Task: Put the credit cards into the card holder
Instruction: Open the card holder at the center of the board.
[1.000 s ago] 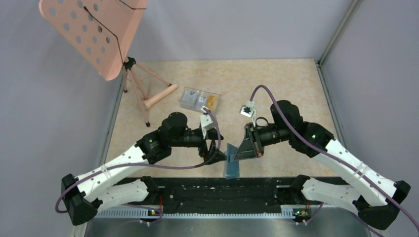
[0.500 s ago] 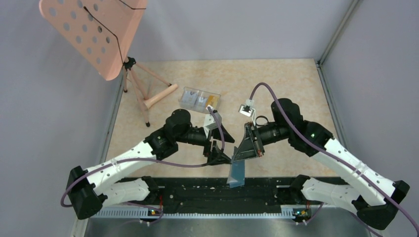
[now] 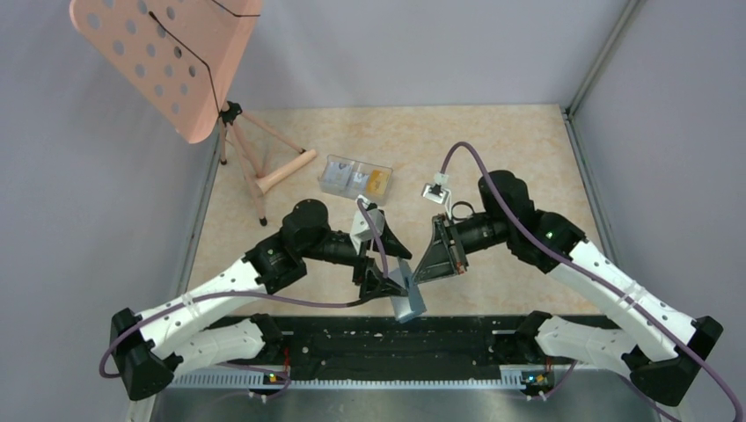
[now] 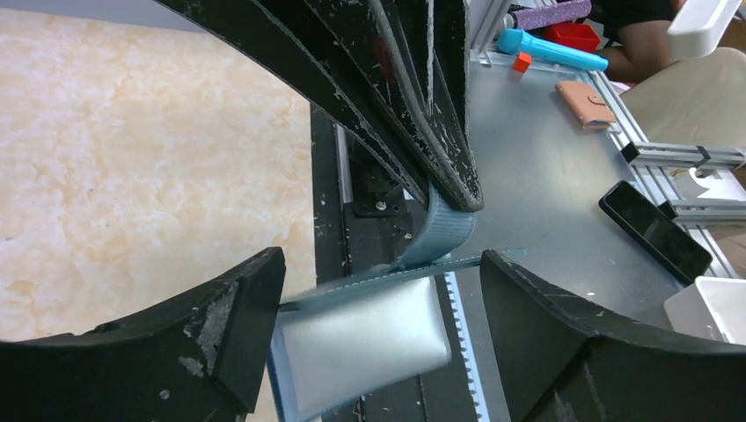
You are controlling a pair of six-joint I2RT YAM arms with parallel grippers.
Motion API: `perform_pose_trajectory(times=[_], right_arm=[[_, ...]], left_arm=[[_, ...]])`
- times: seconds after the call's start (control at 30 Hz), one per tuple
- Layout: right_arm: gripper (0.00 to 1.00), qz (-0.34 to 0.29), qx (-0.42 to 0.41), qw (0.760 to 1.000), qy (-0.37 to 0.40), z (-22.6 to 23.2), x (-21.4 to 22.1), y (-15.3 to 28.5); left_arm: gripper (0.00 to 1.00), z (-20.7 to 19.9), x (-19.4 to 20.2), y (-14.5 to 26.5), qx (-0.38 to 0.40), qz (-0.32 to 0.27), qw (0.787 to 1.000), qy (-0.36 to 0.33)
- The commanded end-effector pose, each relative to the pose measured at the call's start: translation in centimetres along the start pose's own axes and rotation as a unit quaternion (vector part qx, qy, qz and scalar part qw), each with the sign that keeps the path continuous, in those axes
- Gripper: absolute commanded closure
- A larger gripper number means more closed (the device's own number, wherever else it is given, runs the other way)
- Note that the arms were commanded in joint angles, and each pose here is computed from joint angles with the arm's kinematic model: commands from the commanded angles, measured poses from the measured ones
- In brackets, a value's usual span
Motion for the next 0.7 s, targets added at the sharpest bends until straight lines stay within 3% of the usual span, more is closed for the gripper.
perform_pose_trajectory(times=[0.0,0.27,0.47,0.67], right_arm=[[1.00,-0.018,-0.019,0.999,0.026,0.2,-0.9,0.2],[1.00,-0.027,-0.009,0.999,0.019,-0.2,-0.9,0.7],[1.00,-0.037,0.009,0.999,0.013,-0.6,-1.0,0.9],[1.00,-0.050,0.047,0.998,0.001,-1.4,-0.8,1.0]], left_arm=[[0.17,-0.1,0.2,-0.5,0.019,0.020,1.000,0.007],[0.30,0.0,1.2,-0.4,0.009,0.044,0.998,0.047],[0.49,-0.2,1.1,-0.7,0.008,0.030,0.996,0.082],[0.92,-0.3,0.5,-0.9,0.002,0.002,0.993,0.114]])
Point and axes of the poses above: each gripper's point midway between its finger pads, its own y axis back along the fingers, its own z axis along the line the jaws close on, x = y × z, the point moved 8 cm from there along y, back along the fingers, and after that the axes turned 13 degrees about y, right-handed, at the moved point
